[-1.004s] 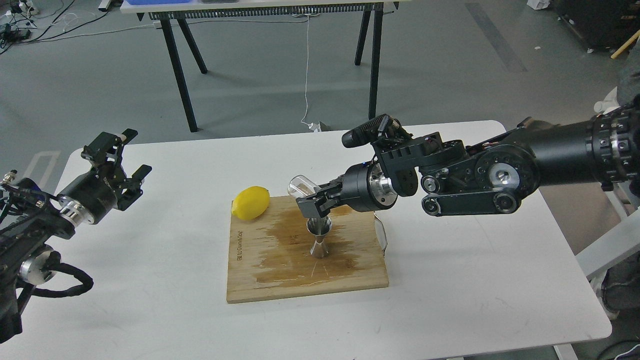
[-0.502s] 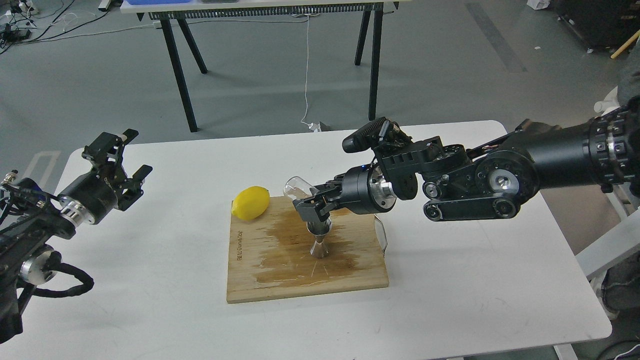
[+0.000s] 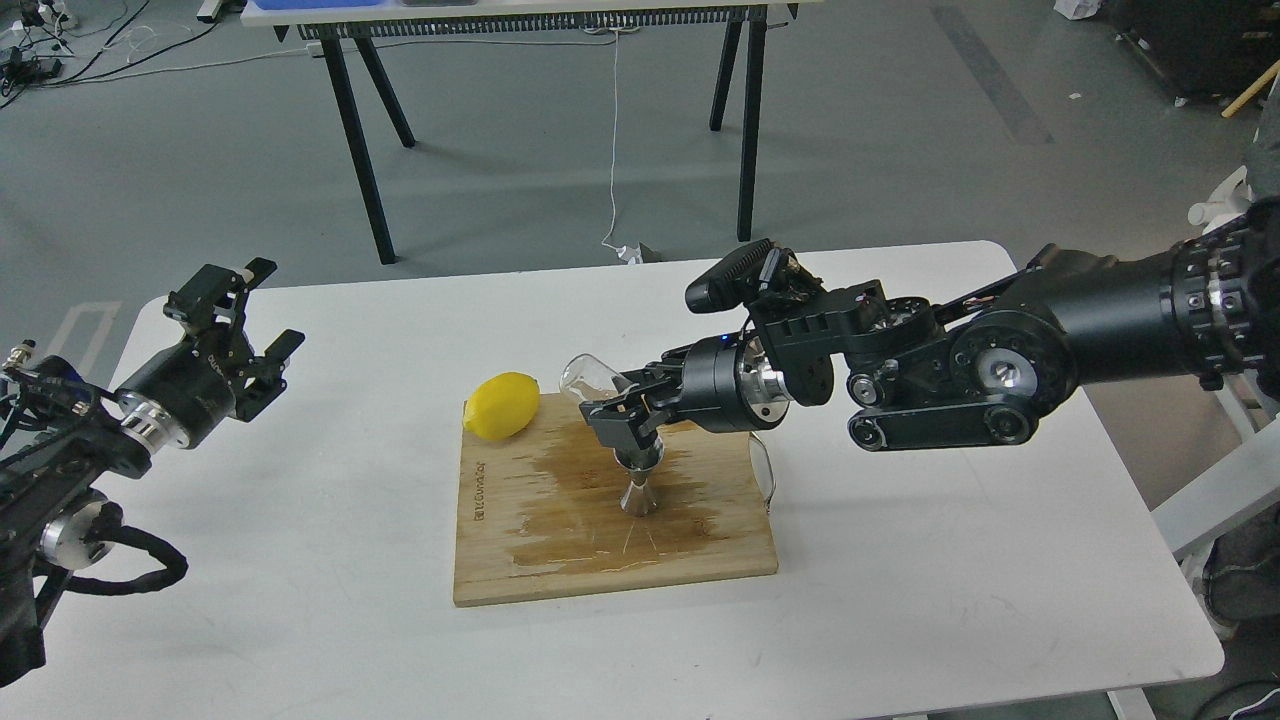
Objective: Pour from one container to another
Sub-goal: 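Turn the glass upright and pull the right gripper back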
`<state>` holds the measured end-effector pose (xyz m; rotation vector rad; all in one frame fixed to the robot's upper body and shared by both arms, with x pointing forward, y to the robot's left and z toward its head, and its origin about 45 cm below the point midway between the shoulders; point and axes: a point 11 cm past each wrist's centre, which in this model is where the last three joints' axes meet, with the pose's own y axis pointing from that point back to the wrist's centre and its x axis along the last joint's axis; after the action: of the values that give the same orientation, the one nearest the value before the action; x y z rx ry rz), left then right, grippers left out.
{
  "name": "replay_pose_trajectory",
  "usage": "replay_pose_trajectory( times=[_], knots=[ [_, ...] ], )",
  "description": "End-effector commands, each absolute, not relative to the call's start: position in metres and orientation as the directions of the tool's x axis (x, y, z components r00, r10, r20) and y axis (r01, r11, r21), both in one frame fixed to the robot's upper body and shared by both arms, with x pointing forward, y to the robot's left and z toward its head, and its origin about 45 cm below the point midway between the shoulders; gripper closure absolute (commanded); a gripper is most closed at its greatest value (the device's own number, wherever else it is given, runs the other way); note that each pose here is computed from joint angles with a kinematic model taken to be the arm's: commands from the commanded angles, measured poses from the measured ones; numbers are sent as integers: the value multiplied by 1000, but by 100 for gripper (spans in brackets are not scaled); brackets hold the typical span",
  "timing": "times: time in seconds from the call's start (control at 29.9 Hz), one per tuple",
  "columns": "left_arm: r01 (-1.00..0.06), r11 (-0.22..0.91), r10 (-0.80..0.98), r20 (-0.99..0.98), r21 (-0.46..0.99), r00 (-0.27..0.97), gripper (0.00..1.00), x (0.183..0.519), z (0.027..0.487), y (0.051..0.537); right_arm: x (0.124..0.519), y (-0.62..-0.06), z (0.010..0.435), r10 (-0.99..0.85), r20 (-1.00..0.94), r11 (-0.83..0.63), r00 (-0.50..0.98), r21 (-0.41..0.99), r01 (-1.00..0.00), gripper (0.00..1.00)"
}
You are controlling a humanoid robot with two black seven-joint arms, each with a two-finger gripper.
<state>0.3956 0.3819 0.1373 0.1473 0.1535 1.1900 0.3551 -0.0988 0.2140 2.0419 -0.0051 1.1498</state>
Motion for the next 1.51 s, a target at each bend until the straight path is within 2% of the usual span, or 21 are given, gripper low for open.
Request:
replay_pose_trajectory(
  times=[0.0, 0.47, 0.67, 0.87, 1.1, 1.24, 1.37, 1.47],
  knots=[
    [-911, 364, 931, -41, 195, 364, 1, 396, 137, 382, 353, -98, 211, 354, 735, -707, 579, 616, -349, 68],
    [-911, 365, 930, -41, 193, 364, 1, 396, 138, 382, 353, -101, 211, 360, 744, -713, 563, 608, -348, 68],
    [-912, 365, 930, -40, 188, 365, 1, 398, 140, 381, 358, -103, 216, 297, 750, -718, 592, 584, -379, 68],
    [-912, 366, 930, -39, 187, 365, 1, 398, 141, 381, 364, -105, 222, -21, 684, -748, 729, 473, -465, 68],
    [-910, 374, 927, -46, 181, 372, 1, 400, 141, 375, 360, -114, 205, -434, 410, -735, 802, 353, -578, 68],
    [-910, 374, 927, -46, 180, 372, 1, 401, 141, 375, 365, -132, 202, -641, 222, -679, 735, 284, -677, 68],
    [-910, 373, 927, -44, 180, 371, 1, 401, 142, 376, 375, -160, 206, -812, -12, -574, 584, 200, -794, 68],
    [-910, 373, 928, -45, 181, 371, 1, 400, 141, 376, 385, -184, 213, -875, -168, -477, 453, 150, -866, 68]
  ],
)
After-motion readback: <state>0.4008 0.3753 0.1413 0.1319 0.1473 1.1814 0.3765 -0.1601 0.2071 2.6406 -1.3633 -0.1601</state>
